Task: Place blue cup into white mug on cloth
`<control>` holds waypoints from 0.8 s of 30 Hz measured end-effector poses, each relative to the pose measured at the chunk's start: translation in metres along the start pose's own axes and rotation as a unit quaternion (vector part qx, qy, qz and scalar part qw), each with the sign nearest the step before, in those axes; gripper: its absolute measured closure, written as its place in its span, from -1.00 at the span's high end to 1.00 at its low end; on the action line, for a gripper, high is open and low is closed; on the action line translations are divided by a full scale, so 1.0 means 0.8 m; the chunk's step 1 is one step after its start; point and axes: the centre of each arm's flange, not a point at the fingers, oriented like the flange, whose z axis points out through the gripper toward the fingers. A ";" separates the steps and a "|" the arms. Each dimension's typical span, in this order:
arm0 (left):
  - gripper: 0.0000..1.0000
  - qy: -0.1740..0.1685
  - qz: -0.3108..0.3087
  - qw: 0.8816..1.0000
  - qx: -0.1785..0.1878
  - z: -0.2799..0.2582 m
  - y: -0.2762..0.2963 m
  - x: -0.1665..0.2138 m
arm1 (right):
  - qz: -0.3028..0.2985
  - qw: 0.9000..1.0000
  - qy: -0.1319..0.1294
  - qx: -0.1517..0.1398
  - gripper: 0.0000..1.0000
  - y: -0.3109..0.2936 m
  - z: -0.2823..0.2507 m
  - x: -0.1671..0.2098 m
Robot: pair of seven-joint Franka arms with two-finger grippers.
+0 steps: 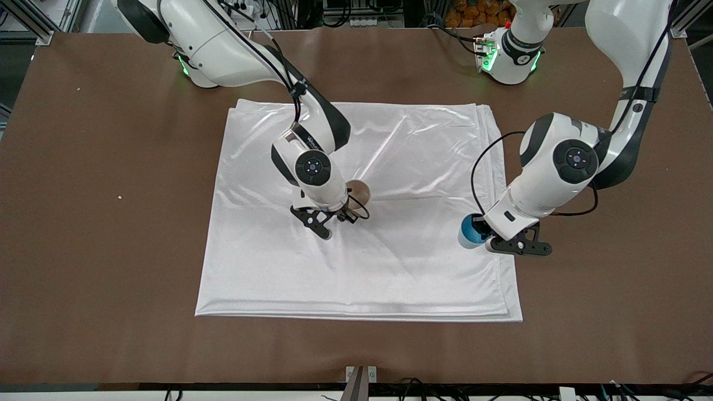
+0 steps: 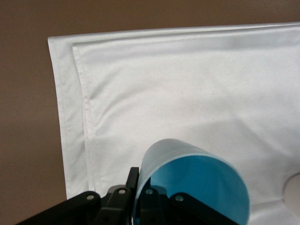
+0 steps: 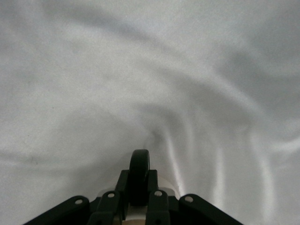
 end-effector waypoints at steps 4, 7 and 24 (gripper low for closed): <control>-0.92 0.001 -0.011 1.000 -0.002 -0.001 0.022 -0.004 | 0.001 1.000 0.001 -0.001 -0.59 0.001 0.002 0.002; -0.92 0.001 -0.022 1.000 -0.004 -0.001 0.043 -0.009 | 0.002 1.000 0.001 -0.002 -0.27 0.001 0.004 0.003; -0.92 -0.006 -0.076 0.997 -0.018 0.002 0.185 -0.057 | 0.001 1.000 0.012 0.003 1.00 0.009 -0.011 0.060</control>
